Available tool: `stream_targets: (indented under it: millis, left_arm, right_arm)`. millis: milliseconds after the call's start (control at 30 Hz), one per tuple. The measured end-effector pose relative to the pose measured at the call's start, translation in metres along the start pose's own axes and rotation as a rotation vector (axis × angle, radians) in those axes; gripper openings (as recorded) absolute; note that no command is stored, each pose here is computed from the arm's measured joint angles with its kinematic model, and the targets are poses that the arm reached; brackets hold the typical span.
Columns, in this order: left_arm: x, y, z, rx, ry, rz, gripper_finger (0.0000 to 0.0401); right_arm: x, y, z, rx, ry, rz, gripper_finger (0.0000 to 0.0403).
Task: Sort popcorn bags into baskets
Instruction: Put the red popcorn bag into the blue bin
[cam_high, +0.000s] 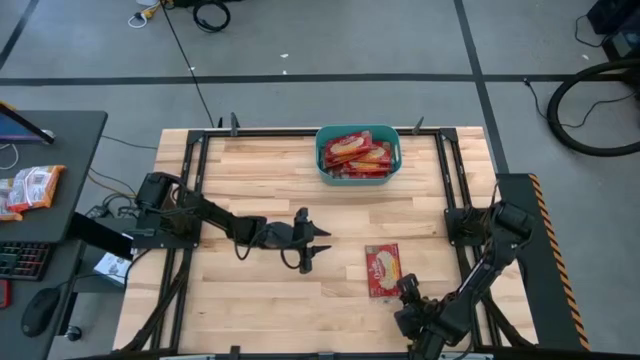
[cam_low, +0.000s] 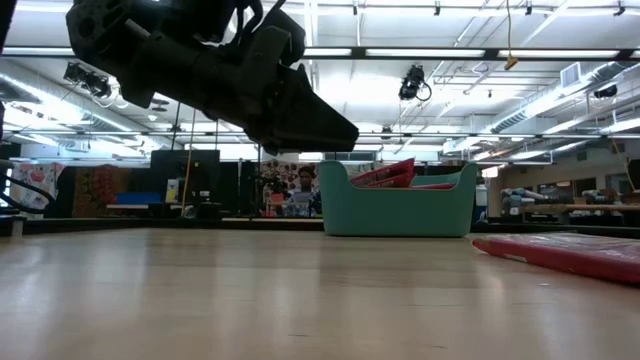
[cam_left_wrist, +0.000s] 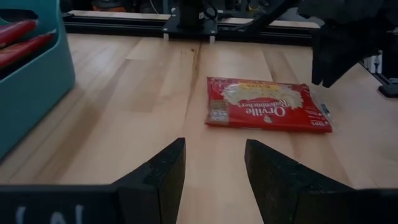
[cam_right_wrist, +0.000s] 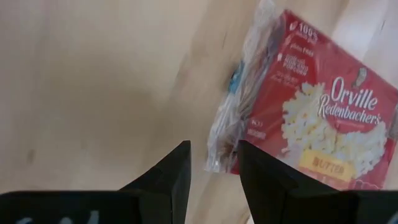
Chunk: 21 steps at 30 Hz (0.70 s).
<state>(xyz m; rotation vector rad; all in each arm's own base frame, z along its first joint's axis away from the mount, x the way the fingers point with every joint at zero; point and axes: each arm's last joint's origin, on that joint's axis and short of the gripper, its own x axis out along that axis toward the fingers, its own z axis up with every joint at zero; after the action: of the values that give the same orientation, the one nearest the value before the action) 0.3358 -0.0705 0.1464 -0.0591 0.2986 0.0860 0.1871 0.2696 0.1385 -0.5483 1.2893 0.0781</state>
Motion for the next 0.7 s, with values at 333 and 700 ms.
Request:
stream_targets:
  millis: [333, 700]
  left_arm:
    - [0.0, 0.002, 0.001, -0.002, -0.003, -0.001, 0.0172]
    - [0.0, 0.002, 0.0, -0.002, 0.0, 0.0, 0.0172]
  right_arm:
    - [0.017, 0.004, -0.008, -0.026, 0.065, -0.123, 0.0134]
    - [0.019, 0.002, -0.008, -0.027, 0.047, -0.168, 0.0021]
